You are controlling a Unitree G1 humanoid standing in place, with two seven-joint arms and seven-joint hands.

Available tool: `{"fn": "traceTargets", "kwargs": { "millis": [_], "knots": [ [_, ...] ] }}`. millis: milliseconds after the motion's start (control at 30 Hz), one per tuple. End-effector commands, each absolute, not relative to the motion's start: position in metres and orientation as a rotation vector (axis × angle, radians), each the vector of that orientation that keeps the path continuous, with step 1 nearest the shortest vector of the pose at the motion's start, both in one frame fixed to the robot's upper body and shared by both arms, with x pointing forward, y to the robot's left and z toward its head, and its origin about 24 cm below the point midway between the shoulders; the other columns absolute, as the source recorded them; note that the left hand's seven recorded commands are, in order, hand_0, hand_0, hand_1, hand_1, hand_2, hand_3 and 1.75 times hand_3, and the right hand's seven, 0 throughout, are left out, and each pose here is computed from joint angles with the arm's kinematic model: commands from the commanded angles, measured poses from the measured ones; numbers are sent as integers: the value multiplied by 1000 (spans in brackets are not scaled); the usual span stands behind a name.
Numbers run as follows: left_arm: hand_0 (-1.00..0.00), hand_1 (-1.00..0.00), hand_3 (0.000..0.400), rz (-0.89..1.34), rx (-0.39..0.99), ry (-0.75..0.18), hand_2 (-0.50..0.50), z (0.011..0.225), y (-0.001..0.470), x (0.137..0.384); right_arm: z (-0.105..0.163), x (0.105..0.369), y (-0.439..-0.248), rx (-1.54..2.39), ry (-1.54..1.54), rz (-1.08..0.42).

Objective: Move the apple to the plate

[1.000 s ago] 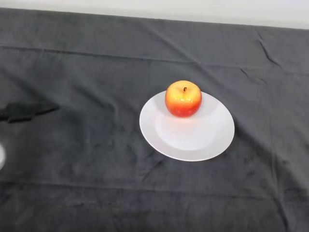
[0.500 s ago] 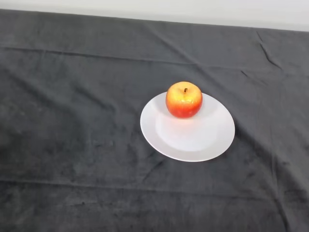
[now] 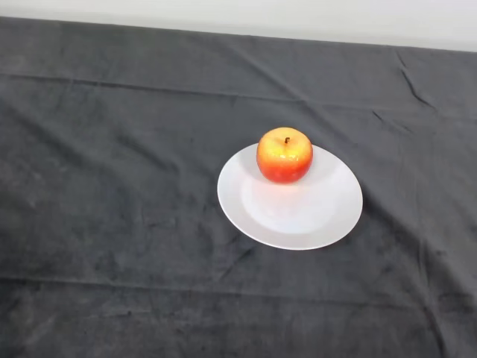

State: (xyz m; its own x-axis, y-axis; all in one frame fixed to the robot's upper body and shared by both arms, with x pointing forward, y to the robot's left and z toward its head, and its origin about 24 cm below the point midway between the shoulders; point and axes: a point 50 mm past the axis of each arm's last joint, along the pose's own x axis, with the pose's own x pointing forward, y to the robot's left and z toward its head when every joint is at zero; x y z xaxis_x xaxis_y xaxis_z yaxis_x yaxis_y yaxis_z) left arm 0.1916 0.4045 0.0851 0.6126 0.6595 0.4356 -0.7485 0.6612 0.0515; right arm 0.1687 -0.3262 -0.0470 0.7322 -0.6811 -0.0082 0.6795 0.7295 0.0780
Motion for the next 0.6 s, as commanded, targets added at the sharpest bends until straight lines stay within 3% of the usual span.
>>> {"fn": "traceTargets", "kwargs": {
  "millis": [33,600],
  "knots": [
    [0,0,0,861,294,-444,0,104,423,182,-114,96,-259,276,367,-763],
    [0,0,0,954,262,-432,0,96,427,182,-114,96,-259,276,367,-763]
  ]
}}
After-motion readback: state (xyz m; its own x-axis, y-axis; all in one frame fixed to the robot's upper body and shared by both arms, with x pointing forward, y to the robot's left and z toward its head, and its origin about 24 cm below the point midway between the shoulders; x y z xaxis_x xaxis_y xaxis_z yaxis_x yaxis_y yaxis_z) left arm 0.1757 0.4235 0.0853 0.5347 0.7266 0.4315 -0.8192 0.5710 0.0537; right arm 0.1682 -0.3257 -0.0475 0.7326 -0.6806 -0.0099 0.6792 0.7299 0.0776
